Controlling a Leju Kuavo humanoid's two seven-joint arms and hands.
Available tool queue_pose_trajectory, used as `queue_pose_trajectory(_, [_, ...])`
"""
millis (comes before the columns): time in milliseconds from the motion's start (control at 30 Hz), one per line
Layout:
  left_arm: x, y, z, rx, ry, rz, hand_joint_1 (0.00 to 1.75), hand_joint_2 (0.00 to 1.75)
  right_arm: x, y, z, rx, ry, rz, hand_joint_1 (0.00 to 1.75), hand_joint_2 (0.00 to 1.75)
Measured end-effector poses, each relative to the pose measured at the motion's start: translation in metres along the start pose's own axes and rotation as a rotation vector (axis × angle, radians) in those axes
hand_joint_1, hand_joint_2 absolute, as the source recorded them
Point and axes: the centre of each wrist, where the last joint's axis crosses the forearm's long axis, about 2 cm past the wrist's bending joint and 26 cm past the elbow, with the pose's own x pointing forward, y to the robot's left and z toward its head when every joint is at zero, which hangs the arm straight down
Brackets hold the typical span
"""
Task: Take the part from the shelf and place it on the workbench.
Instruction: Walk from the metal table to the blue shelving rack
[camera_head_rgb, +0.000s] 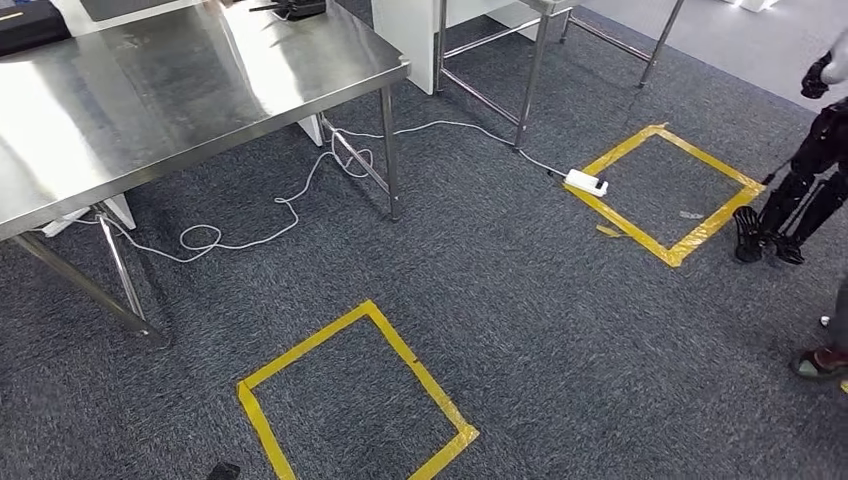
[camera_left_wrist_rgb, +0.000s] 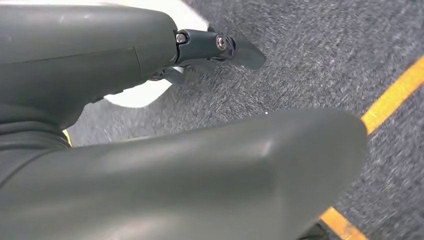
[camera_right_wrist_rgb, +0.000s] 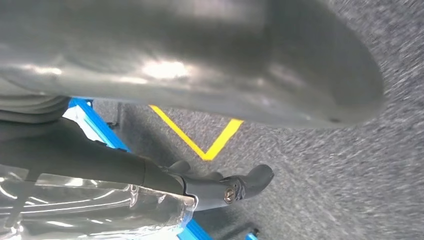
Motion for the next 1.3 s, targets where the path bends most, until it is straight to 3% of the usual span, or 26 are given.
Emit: queue_pose_trajectory(1300, [0.010,0.001,0.000,0.019,0.017,-0.046,0.00,0.00,0.002,0.004,0.001,0.030,-0.019,0.031,0.00,0.00])
